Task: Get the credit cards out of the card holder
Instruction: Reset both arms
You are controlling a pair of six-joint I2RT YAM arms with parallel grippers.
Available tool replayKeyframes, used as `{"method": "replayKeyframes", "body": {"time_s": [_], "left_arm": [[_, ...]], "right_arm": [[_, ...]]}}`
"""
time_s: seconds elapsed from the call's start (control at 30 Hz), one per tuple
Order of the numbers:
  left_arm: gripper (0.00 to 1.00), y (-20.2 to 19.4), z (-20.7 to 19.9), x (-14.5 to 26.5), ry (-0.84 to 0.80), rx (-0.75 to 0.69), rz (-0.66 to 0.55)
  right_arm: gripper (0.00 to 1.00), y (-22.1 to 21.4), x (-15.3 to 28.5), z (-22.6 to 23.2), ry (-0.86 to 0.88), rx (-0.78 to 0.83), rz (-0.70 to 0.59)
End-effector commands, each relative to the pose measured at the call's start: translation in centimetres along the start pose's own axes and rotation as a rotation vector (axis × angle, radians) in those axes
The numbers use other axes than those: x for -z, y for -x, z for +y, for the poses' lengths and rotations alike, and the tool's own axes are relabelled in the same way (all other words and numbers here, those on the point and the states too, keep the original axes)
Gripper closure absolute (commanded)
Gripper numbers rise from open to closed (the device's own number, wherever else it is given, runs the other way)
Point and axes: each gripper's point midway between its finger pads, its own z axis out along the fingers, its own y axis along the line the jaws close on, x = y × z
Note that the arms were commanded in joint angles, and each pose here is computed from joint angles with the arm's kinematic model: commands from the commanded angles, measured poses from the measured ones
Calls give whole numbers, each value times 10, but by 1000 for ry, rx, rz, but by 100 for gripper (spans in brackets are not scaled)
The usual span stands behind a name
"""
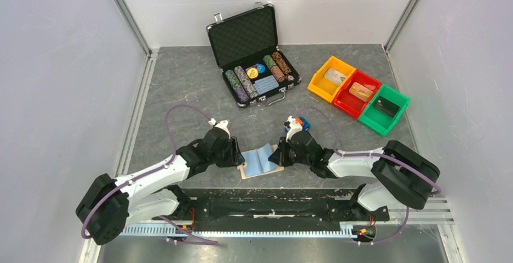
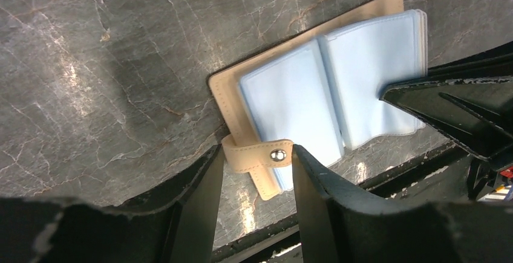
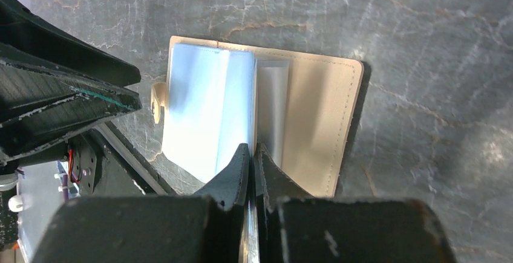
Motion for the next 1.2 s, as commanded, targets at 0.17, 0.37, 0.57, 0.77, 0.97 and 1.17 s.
{"method": "replayKeyframes", "body": {"time_s": [0.17,0.37,0.57,0.77,0.97,1.17], "left_arm": [[48,-8,-7,1,-69,58,9],[51,-15,-14,-2,-133,77,18],[55,-19,-20,-9,-167,71,42],[54,1,-35,2,-200,31,0],[34,44,-50,49,-174,-92,-110],[2,88,-64,123,-211,-175,-327]], "right_arm": [[91,-29,20,-40,-103,-61,15],[69,-21,30,-44,-142,-45,-18],[55,9,48,-37,-182,-3,-100],[49,34,68,-26,-195,46,-164],[29,68,104,-9,-210,214,-250],[2,120,172,5,-249,268,-465]]}}
